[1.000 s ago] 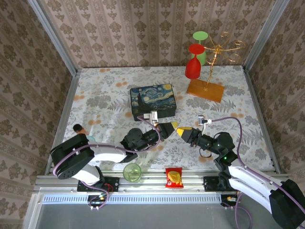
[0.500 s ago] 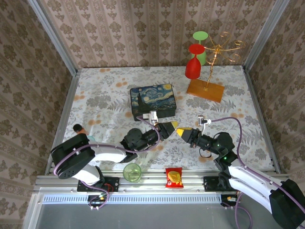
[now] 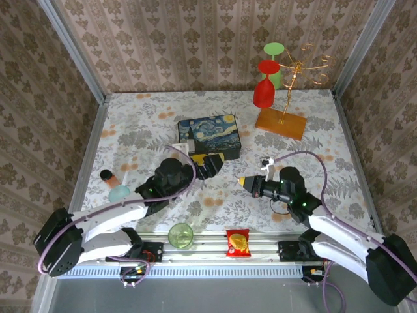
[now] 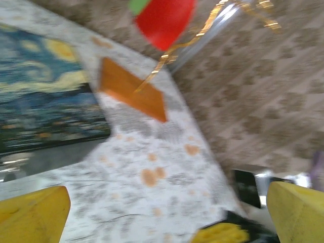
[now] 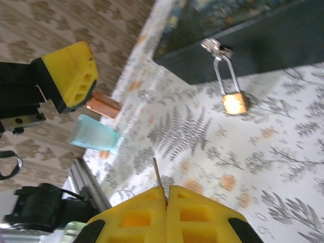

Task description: Unlock the padlock with the key

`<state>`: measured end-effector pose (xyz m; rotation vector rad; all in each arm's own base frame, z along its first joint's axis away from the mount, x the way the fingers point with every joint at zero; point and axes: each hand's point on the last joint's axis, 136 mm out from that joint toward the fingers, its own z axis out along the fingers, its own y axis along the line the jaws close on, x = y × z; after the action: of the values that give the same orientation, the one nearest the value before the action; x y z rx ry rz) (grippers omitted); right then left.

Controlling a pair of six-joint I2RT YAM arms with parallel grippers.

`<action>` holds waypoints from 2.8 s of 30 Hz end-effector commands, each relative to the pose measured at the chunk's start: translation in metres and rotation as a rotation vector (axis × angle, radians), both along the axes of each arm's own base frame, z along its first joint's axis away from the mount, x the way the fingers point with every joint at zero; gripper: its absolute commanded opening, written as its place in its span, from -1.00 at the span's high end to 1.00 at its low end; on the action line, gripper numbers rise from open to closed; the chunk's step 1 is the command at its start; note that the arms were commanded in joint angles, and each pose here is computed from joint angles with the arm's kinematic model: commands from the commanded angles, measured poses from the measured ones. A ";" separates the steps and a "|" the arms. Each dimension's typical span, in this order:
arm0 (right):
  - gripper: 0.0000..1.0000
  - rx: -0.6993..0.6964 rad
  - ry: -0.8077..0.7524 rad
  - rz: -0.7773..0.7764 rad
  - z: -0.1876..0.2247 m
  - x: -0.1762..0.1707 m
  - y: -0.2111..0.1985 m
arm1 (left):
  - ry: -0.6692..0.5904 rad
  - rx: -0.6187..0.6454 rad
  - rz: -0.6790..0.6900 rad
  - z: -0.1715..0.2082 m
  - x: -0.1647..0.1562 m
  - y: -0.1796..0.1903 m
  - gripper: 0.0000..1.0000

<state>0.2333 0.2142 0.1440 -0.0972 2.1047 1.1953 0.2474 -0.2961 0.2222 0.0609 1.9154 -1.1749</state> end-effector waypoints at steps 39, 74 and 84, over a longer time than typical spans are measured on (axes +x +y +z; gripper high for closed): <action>1.00 -0.097 0.074 -0.102 -0.037 0.028 -0.013 | 0.194 0.331 -0.053 -0.177 0.066 -0.021 0.33; 1.00 0.301 0.316 -0.023 -0.075 0.070 0.048 | 0.312 -0.174 0.006 -0.128 0.067 -0.032 1.00; 1.00 0.342 0.349 -0.064 -0.079 0.074 0.042 | 0.319 -0.215 0.016 -0.126 0.067 -0.029 1.00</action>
<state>0.3047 0.2551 0.0517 0.3723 2.1916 1.5613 0.3089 -0.3224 0.0765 -0.2452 2.1342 -1.3510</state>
